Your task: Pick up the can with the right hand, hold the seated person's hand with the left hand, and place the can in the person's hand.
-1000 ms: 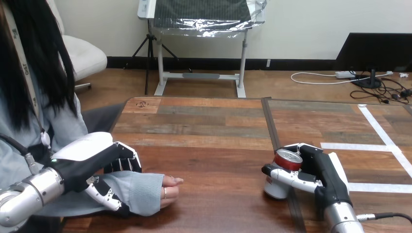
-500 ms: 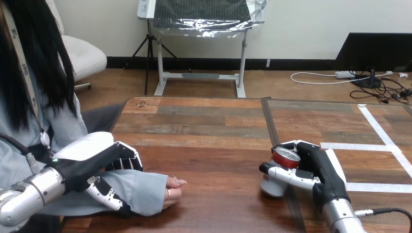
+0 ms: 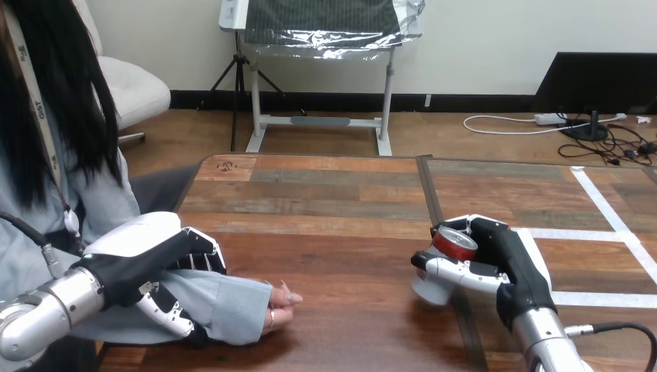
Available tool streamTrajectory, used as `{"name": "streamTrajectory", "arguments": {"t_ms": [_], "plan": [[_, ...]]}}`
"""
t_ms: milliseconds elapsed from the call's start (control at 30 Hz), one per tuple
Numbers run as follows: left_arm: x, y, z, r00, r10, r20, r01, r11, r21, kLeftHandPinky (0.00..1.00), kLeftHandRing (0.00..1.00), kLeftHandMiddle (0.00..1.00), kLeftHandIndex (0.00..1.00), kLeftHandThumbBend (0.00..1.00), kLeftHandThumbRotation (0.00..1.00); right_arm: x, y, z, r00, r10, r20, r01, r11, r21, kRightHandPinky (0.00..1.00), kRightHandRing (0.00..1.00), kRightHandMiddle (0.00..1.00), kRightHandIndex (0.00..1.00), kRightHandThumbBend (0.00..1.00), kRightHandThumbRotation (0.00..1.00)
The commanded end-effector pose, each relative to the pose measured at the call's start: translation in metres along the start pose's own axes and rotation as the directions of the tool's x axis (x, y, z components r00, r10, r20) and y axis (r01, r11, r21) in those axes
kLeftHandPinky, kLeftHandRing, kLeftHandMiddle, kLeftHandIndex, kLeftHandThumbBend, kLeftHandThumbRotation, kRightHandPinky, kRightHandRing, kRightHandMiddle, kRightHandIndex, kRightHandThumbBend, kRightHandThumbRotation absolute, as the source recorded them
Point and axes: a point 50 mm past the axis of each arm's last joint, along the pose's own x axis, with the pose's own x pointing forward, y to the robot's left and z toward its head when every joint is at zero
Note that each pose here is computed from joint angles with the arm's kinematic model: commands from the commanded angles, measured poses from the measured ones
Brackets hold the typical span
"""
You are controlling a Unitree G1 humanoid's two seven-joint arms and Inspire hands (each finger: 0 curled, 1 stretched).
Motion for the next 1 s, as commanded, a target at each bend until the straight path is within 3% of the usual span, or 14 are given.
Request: {"name": "streamTrajectory", "arguments": {"t_ms": [0,967], "plan": [[0.0096,0.0261,0.0089,0.996,0.079,0.049,-0.081,0.996,0.035,0.39,0.42,0.47,0.49,0.98,0.0,0.0268,-0.0132,0.043,0.985,-0.022,0.172,0.027,0.999,-0.024,0.37,0.41,0.47,0.49,0.82,0.0],[0.0126,0.0264,0.0125,0.995,0.074,0.064,-0.077,0.996,0.04,0.28,0.33,0.39,0.41,0.96,0.0,0.0332,-0.0139,0.0511,0.981,0.004,0.193,0.006,0.999,-0.049,0.37,0.42,0.48,0.5,0.81,0.0]]}}
